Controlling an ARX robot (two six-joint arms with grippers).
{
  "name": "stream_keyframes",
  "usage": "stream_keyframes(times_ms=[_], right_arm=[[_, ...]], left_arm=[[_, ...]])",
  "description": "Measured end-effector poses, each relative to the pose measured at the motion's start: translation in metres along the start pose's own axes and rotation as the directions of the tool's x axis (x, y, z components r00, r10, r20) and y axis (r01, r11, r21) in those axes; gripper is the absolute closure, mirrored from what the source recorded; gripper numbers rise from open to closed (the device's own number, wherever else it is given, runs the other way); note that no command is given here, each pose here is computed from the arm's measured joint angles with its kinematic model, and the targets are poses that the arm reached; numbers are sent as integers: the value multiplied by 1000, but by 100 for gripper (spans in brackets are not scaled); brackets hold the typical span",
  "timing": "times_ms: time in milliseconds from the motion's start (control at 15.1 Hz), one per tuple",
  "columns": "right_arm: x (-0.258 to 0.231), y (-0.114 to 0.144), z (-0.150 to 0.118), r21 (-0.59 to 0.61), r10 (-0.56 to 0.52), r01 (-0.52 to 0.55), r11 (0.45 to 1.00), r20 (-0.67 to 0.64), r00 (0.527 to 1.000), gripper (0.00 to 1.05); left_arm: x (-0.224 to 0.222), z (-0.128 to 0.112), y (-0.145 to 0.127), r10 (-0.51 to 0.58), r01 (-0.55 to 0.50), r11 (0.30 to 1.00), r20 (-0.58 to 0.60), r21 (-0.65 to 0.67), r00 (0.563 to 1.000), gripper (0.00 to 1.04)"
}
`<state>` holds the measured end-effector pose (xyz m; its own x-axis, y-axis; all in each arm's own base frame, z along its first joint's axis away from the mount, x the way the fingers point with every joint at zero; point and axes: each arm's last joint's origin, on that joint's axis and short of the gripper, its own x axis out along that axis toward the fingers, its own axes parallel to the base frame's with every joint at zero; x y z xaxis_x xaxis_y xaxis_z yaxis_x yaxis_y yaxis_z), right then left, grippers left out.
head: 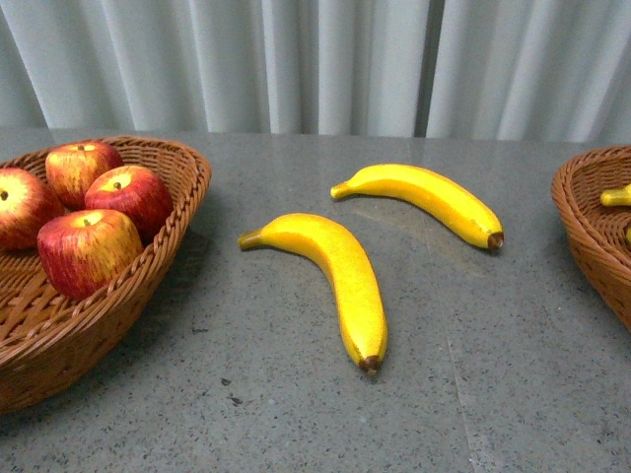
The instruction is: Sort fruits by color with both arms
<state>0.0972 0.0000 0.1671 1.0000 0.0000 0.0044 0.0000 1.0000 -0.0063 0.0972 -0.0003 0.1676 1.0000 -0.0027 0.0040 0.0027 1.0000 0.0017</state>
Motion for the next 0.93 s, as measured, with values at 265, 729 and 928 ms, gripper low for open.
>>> stream_keyframes(times_ms=[265,729,928], right_arm=[[0,0,0,0,0,0,1000,0,1000,6],[0,0,0,0,0,0,1000,0,1000,6],[0,0,-1,41,17,-16,999,-13,1000,6]], left_arm=[[0,0,0,0,0,1000,0,0,1000,45],[0,0,0,0,0,1000,0,0,1000,7],[0,0,0,0,0,1000,0,0,1000,7]])
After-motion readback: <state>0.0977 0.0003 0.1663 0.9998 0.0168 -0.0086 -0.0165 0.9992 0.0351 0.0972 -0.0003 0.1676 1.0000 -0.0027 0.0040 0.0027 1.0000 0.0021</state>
